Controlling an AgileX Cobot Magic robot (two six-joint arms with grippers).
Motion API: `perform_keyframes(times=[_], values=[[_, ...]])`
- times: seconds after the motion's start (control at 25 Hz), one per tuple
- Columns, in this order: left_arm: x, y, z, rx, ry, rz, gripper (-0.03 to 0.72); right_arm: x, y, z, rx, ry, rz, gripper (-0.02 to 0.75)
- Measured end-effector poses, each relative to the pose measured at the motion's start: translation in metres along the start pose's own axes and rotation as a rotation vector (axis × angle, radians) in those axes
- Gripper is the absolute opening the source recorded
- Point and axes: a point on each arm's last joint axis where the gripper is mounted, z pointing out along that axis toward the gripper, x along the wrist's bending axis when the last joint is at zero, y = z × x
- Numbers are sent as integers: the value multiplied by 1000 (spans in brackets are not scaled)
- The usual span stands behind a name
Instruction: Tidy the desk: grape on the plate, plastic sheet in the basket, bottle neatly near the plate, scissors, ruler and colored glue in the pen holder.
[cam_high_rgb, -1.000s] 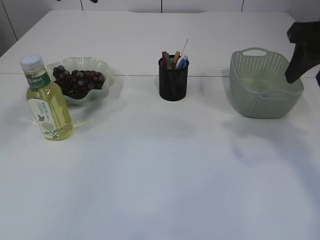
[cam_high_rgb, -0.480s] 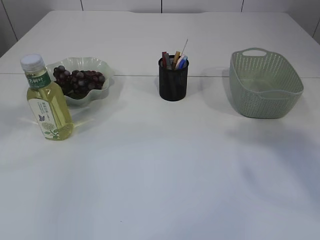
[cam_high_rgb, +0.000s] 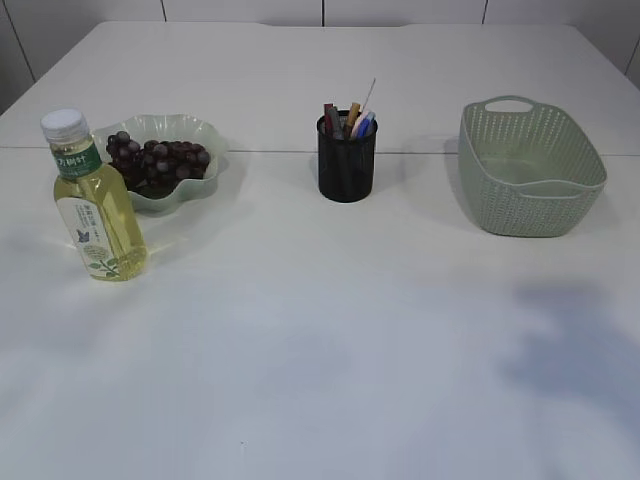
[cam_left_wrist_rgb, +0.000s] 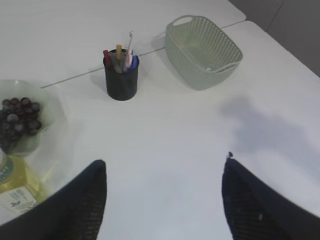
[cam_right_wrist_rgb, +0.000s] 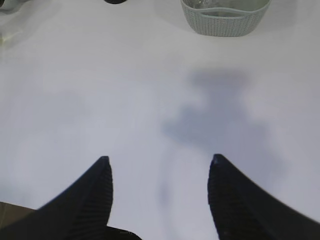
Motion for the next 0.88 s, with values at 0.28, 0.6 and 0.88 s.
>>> perform_keyframes(times=[0.28, 0.6, 0.88], values=[[12, -72, -32, -69, -13, 18, 527, 2, -39, -13, -46, -1, -60, 477], [23, -138, -75, -144, -24, 95, 527, 0, -97, -5, -119, -9, -139, 477], [29, -197, -86, -113, -58, 86, 527, 1, -143, -14, -274, -19, -211, 477]])
